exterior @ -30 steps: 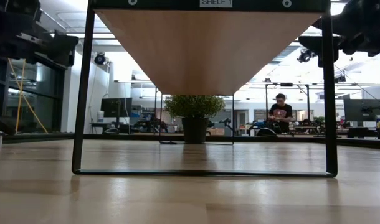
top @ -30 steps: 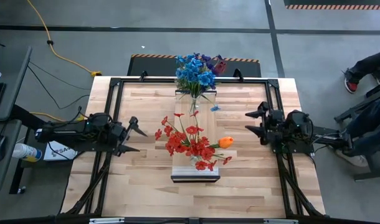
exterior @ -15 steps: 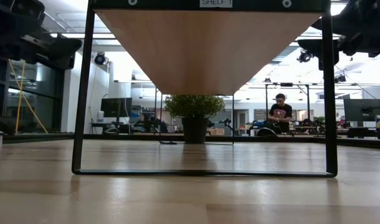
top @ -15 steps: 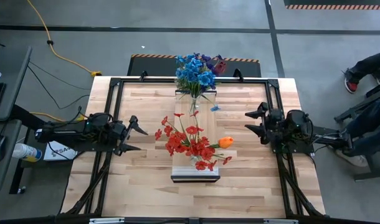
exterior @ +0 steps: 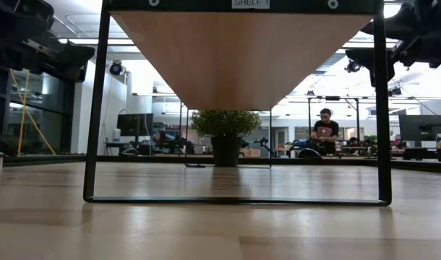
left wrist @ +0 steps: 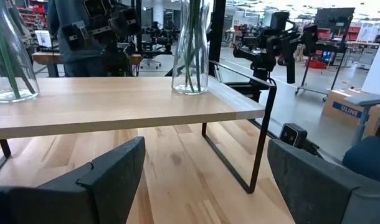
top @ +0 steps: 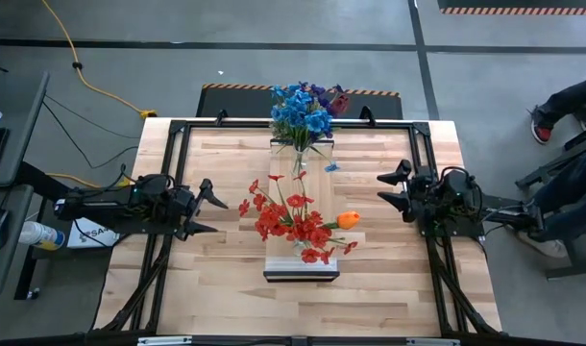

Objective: Pick and place flowers into a vace then onto a shelf
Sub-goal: Return to Home Position

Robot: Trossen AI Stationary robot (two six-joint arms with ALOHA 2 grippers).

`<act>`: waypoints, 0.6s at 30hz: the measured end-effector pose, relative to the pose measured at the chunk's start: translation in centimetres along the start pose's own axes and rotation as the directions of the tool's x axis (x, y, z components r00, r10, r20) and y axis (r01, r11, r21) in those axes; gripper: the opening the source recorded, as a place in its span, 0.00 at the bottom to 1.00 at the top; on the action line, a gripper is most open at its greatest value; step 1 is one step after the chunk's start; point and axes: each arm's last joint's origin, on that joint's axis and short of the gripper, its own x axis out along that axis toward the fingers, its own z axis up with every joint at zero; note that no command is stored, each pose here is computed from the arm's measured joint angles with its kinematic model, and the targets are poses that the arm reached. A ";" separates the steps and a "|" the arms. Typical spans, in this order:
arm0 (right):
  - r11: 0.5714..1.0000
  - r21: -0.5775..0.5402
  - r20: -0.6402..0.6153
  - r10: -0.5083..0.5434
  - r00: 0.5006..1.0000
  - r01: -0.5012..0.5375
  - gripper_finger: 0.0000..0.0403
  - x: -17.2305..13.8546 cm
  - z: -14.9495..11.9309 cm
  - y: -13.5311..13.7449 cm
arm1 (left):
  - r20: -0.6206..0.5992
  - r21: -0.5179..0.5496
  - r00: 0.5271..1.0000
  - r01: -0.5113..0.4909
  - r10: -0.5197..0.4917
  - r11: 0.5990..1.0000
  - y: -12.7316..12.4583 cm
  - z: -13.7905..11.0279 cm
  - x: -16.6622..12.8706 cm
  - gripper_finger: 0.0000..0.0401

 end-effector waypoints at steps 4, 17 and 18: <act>1.000 0.001 -0.010 -0.004 1.000 0.004 0.66 0.0 -0.1 0.0 | 0.000 0.000 1.000 0.000 0.000 1.000 0.0 0.0 0.0 0.92; 1.000 0.001 -0.038 -0.013 0.999 0.013 0.66 0.0 -0.4 -0.1 | 0.000 0.000 1.000 -0.001 0.001 1.000 0.0 0.0 0.0 0.92; 1.000 0.001 -0.038 -0.013 0.999 0.013 0.66 0.0 -0.4 -0.1 | 0.000 0.000 1.000 -0.001 0.001 1.000 0.0 0.0 0.0 0.92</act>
